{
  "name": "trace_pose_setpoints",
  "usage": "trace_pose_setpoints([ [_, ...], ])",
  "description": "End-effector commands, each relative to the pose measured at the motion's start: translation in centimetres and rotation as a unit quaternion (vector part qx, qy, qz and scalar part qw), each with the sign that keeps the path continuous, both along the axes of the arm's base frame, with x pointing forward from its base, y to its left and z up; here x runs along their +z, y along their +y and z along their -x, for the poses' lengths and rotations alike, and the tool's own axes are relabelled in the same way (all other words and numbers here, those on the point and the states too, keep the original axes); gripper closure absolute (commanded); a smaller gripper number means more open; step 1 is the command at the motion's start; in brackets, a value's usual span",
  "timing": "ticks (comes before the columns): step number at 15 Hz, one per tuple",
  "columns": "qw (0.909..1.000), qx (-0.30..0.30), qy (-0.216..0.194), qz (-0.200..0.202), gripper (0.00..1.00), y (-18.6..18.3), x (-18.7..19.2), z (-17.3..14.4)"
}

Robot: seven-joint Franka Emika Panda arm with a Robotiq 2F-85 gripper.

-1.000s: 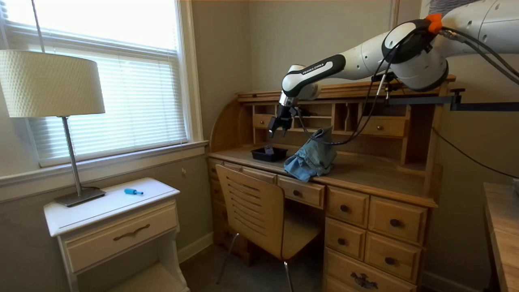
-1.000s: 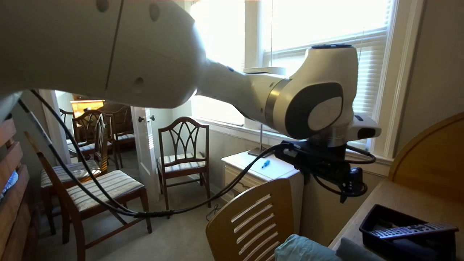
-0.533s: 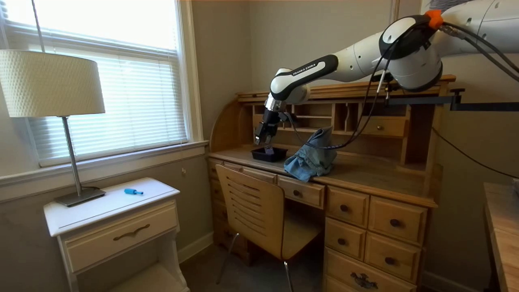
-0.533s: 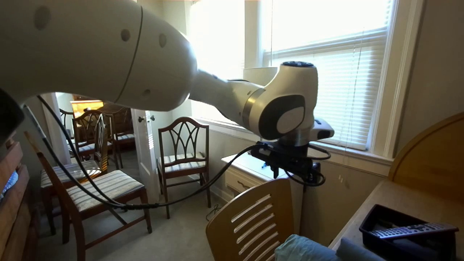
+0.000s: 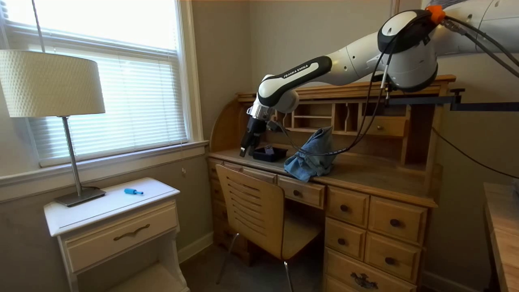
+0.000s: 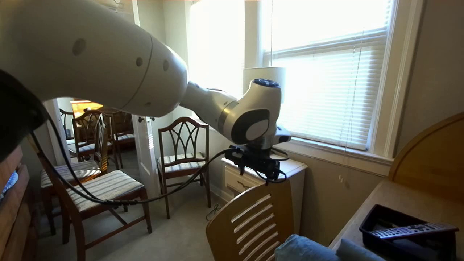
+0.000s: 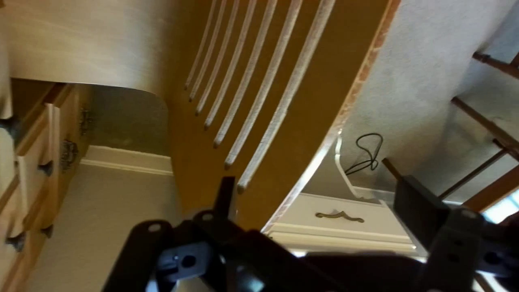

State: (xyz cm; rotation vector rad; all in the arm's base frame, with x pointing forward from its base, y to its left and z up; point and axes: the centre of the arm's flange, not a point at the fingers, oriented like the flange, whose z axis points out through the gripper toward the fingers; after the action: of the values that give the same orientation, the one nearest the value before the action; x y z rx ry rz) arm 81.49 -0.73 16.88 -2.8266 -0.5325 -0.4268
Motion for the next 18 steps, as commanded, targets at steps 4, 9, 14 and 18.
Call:
trace_pose_setpoints([
  [4, 0.9999, 0.016, 0.004, -0.003, 0.00, 1.2, -0.6, 0.3],
  [9, 0.9997, -0.013, 0.020, 0.000, 0.00, 1.2, -2.4, -0.1],
  [14, 0.9994, -0.021, 0.027, 0.006, 0.00, 4.1, -4.4, -0.3],
  [18, 0.9987, -0.026, 0.031, 0.032, 0.00, 6.5, -5.5, -0.3],
])
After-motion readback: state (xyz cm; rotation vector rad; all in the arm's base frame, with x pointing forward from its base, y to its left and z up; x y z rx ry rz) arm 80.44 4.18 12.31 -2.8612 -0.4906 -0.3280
